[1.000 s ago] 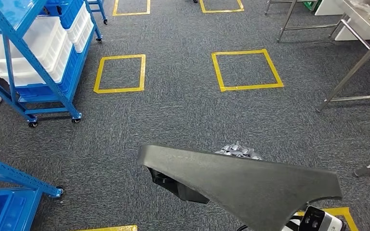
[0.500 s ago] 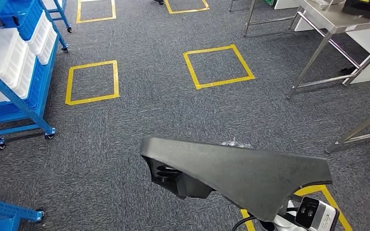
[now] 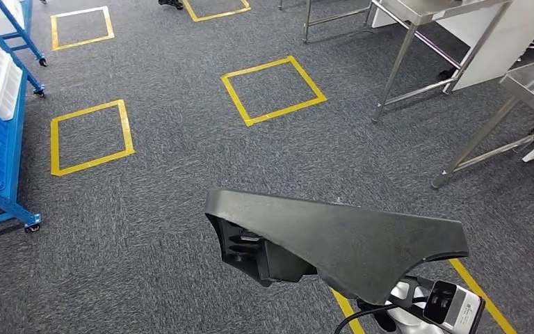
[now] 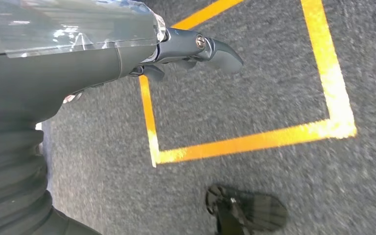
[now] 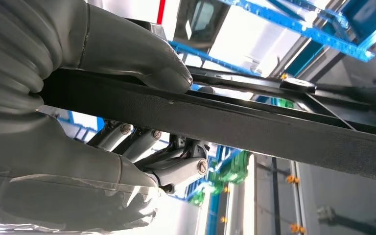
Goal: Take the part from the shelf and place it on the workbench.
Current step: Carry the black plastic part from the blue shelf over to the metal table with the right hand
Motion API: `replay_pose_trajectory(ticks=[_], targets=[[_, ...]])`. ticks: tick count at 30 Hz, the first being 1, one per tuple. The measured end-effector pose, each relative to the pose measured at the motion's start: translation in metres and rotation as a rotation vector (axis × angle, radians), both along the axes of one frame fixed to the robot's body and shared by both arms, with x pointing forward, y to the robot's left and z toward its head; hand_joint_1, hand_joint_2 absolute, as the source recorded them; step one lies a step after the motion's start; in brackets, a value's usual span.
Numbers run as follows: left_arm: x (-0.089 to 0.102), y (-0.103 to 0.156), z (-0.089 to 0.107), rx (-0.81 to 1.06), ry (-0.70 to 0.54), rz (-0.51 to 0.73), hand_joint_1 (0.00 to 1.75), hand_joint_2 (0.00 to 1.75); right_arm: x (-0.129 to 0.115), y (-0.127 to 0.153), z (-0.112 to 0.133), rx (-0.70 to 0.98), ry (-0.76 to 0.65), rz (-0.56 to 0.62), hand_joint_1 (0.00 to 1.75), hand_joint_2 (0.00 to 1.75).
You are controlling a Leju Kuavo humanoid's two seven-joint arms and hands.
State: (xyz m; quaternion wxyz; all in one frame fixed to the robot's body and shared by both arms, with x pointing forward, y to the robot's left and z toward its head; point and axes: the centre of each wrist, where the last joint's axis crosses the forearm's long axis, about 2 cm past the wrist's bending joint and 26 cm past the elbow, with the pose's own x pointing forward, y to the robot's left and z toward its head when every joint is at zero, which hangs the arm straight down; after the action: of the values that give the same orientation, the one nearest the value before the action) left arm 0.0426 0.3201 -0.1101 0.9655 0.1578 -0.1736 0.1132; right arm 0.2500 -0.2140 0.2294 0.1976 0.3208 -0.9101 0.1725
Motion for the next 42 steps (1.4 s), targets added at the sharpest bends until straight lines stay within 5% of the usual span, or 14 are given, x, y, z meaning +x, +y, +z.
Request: replay_pose_trajectory(ticks=[42], targets=[[-0.0042, 0.0031, -0.0003, 0.008, 0.006, 0.012, 0.00, 1.75, 0.0051, 0.0035, 0.0035, 0.008, -0.001, 0.056, 1.73, 1.75]])
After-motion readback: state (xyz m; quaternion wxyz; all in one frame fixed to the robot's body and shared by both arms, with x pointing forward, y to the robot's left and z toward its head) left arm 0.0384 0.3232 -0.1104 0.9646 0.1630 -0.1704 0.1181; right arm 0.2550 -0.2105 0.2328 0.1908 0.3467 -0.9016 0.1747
